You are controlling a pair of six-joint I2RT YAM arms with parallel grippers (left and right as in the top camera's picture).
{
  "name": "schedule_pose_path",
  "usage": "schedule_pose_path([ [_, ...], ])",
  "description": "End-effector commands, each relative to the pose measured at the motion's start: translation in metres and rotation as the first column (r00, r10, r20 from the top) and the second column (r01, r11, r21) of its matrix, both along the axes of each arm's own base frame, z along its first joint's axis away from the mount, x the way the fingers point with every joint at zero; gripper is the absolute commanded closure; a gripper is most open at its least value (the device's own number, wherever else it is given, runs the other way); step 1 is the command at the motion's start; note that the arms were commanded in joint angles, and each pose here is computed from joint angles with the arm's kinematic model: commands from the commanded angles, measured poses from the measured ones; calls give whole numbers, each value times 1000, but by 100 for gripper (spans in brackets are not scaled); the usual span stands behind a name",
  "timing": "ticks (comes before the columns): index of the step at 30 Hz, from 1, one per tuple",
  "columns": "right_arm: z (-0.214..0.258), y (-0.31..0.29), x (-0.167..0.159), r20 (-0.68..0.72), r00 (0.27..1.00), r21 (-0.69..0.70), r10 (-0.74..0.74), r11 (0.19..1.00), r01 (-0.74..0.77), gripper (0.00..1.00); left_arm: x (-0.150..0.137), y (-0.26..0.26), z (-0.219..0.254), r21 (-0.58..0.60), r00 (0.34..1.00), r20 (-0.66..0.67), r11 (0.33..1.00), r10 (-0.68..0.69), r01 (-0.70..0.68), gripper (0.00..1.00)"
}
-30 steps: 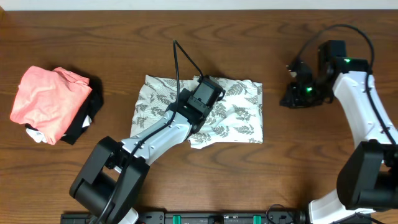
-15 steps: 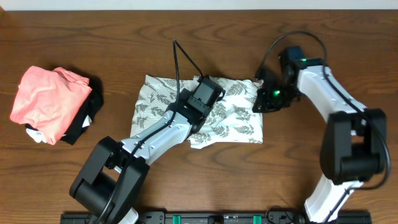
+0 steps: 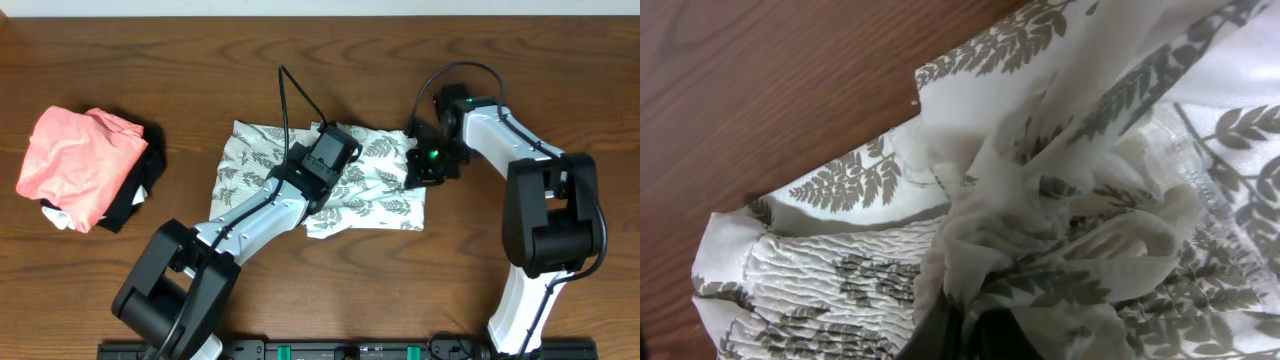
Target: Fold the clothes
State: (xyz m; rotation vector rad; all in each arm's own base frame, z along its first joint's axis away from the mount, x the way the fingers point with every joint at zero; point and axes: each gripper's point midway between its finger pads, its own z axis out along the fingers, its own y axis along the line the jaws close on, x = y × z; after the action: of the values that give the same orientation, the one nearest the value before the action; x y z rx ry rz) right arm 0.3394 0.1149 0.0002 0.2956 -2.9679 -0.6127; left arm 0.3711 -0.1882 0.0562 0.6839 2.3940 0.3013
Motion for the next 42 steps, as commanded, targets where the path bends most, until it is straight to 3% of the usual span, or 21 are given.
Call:
schedule_pose_path([
  [1, -17, -36, 2, -19, 998, -129, -58, 990, 55, 95, 6, 4, 8, -5, 999, 24, 1000, 28, -28, 94],
  [12, -16, -51, -1, -40, 995, -131, -93, 988, 87, 94, 6, 4, 8, -5, 999, 24, 1000, 28, -28, 94],
  [19, -1, -24, 1, -20, 999, 15, -30, 999, 30, 92, 6, 4, 8, -5, 999, 24, 1000, 28, -28, 94],
  [28, 75, -4, 23, 192, 981, 124, 13, 992, -37, 88, 6, 4, 8, -5, 999, 24, 1000, 28, -28, 94],
  [30, 86, 0, 22, 222, 975, 125, 25, 991, -54, 85, 6, 3, 8, -5, 999, 25, 1000, 28, -28, 94],
  [33, 88, 11, 19, 227, 972, 125, 54, 989, -84, 72, 6, 4, 8, -5, 999, 24, 1000, 28, -28, 94],
  [37, 79, 31, 14, 223, 969, 123, 108, 983, -138, 69, 6, 4, 8, -5, 999, 24, 1000, 28, -28, 94],
  [42, 58, 5, 26, 202, 979, -100, -10, 994, 31, 65, 6, 4, 8, -5, 999, 24, 1000, 28, -28, 94],
])
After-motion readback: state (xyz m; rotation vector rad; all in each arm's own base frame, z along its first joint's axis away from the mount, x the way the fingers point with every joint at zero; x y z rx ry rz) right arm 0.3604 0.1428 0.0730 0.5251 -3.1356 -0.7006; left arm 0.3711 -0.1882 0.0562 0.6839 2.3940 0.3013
